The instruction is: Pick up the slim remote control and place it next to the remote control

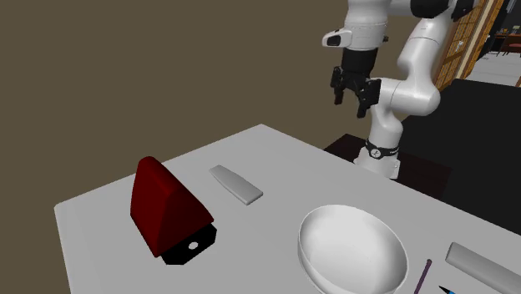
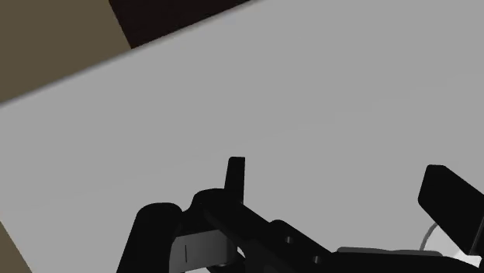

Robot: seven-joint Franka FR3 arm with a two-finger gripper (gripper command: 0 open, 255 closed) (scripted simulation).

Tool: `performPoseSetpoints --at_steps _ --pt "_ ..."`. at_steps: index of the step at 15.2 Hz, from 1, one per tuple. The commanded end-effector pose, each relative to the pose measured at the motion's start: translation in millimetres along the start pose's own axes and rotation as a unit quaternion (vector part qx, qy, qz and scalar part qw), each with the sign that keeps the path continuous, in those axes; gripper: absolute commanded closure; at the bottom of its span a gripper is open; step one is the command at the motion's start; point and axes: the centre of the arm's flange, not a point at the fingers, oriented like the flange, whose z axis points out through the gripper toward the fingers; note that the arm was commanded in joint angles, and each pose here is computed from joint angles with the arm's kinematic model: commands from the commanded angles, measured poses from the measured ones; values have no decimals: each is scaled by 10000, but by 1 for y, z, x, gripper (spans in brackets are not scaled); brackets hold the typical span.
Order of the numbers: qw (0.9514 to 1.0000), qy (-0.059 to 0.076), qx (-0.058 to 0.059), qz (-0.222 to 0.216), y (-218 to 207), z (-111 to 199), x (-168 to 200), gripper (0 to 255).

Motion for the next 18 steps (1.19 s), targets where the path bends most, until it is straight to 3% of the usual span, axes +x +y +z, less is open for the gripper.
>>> performPoseSetpoints --at_steps 1,5,9,13,18 --pt "9992 15 40 408 -8 11 26 0" --pt "9929 31 109 1186 -14 33 73 0" --pt "9805 47 178 1956 -14 54 120 0" --pt "9621 63 245 2714 -6 76 166 0" --pt "9309 82 327 3637 13 103 222 0"
